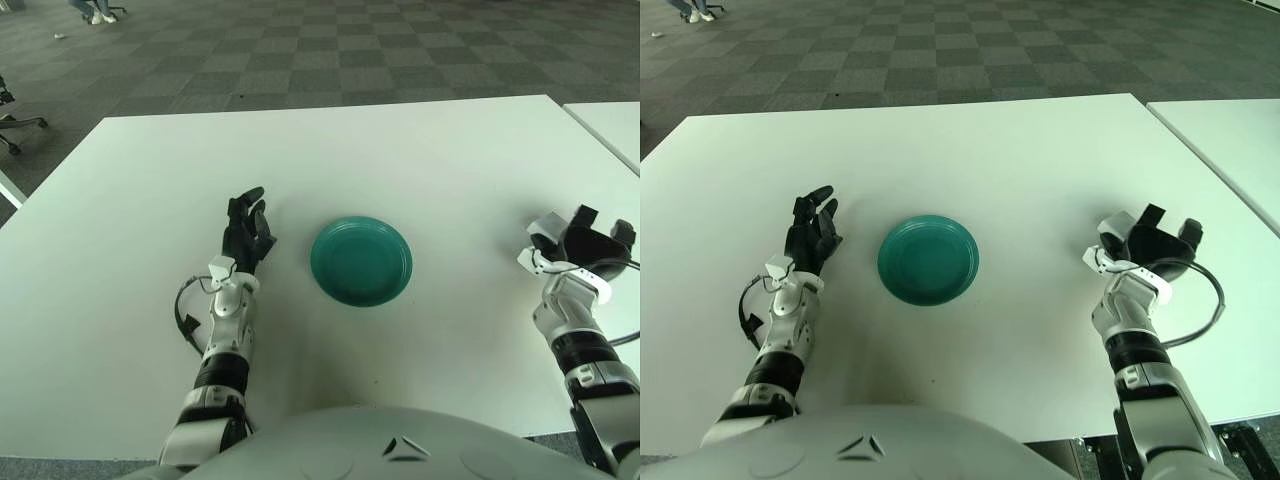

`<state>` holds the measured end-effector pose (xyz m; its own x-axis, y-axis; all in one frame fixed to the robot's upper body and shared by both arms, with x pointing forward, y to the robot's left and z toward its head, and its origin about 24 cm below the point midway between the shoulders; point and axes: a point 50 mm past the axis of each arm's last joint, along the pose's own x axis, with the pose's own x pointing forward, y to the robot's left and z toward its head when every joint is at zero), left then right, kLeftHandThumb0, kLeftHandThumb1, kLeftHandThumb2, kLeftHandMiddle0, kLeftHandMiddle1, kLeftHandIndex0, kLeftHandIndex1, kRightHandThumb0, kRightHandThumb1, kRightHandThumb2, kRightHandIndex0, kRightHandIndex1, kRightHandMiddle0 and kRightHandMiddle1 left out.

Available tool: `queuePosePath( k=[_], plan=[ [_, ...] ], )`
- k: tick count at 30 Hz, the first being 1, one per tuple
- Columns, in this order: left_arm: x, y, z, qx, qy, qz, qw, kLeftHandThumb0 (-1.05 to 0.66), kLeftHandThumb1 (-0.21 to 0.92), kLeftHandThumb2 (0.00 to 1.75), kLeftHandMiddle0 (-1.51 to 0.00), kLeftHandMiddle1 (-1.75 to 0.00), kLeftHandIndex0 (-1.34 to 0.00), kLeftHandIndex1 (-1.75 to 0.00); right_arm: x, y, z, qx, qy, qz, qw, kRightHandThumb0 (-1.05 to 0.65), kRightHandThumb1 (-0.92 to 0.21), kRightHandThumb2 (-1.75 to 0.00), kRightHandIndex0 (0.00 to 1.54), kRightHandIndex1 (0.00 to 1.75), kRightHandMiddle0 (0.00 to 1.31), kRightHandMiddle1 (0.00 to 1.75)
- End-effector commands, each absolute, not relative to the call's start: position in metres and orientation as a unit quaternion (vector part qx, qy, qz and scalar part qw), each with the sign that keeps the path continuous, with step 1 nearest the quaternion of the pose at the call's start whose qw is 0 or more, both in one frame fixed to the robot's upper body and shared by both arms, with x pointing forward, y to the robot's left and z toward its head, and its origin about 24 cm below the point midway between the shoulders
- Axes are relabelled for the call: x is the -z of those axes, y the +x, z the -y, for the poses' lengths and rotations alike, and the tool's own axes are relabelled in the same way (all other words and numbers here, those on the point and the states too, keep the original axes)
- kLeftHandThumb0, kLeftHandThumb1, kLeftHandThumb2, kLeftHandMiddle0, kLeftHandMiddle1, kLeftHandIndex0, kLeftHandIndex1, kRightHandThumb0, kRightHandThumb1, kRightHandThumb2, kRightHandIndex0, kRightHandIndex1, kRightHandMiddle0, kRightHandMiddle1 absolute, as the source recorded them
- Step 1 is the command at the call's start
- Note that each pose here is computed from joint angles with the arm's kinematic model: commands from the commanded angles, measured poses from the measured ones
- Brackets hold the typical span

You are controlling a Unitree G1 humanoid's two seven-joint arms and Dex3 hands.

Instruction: Put the charger into the plate.

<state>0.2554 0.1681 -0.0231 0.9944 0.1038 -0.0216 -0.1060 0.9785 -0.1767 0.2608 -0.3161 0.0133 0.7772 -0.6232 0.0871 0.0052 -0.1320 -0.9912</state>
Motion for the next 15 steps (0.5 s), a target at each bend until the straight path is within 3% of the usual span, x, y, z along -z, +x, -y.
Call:
queuePosePath(
  k=[1,10,15],
  plan=[
    [0.063,0.225,-0.175,-0.073,-0.099,-0.104,0.987,-0.77,0.92,0.89,-0.21,-0.38,-0.03,-1.06,0.015,0.251,0.307,0.194,-0.699,-0.256,0.639,-1.05,-0.92,-0.76,0.28,0.03,0.00,0.61],
    [0.063,0.227,-0.177,-0.073,-0.099,-0.102,0.987,-0.77,0.92,0.88,-0.21,-0.38,-0.03,-1.07,0.047,0.242,0.276,0.135,-0.692,-0.263,0.659,-1.05,-0.92,-0.80,0.29,0.03,0.00,0.64],
    [0.062,0.227,-0.178,-0.073,-0.099,-0.102,0.987,-0.77,0.92,0.88,-0.21,-0.38,-0.03,-1.08,0.058,0.238,0.275,0.103,-0.682,-0.279,0.668,-1.05,-0.92,-0.81,0.31,0.03,0.00,0.66]
  ],
)
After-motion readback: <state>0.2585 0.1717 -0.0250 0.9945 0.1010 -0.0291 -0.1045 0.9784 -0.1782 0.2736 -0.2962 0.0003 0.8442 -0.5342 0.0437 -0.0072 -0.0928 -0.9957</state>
